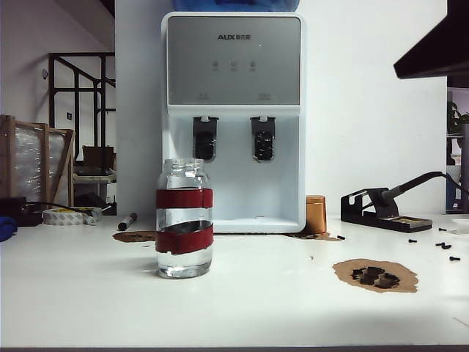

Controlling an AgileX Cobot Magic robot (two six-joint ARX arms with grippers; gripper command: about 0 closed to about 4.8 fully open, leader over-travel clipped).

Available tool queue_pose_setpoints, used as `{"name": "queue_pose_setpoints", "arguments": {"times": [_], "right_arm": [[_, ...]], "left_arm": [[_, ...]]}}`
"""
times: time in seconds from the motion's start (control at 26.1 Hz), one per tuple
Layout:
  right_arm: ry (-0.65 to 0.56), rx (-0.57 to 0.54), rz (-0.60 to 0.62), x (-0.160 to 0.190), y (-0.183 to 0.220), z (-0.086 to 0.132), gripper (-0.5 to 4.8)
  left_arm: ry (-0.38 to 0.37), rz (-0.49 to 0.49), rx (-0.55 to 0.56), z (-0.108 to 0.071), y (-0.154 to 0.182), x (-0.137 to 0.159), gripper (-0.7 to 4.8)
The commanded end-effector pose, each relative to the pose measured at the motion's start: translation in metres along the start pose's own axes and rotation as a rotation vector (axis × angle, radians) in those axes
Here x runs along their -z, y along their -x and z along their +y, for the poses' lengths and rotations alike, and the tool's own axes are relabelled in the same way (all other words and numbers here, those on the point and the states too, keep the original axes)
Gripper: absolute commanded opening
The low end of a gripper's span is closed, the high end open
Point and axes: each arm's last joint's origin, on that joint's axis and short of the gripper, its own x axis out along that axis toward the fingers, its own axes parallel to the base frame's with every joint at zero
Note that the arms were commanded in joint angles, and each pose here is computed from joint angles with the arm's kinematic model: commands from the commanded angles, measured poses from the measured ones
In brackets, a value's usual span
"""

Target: Pick up the water bottle with two loops of red belts, then reach the front water dispenser and gently press the gray-black baffle horizontally to get a little water.

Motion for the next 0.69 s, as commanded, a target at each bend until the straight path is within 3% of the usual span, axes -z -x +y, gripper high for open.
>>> {"name": "queue_pose_setpoints", "arguments": {"times": [0.04, 0.42, 0.69], "right_arm": [[-0.015, -0.008, -0.028, -0.003, 0.0, 0.001, -0.01], [-0.033, -0.015, -0.08, -0.008, 0.002, 0.001, -0.02], [-0.026, -0.017, -0.157, -0.015, 0.003, 0.001, -0.02]], "left_arm": [[0.018, -0.032, -0.025, 0.001, 0.0, -0.004, -0.05], [-0.002, -0.107, -0.063, 0.001, -0.003, -0.008, -0.05], [-0.056, -0.152, -0.071, -0.003, -0.012, -0.002, -0.05]]}}
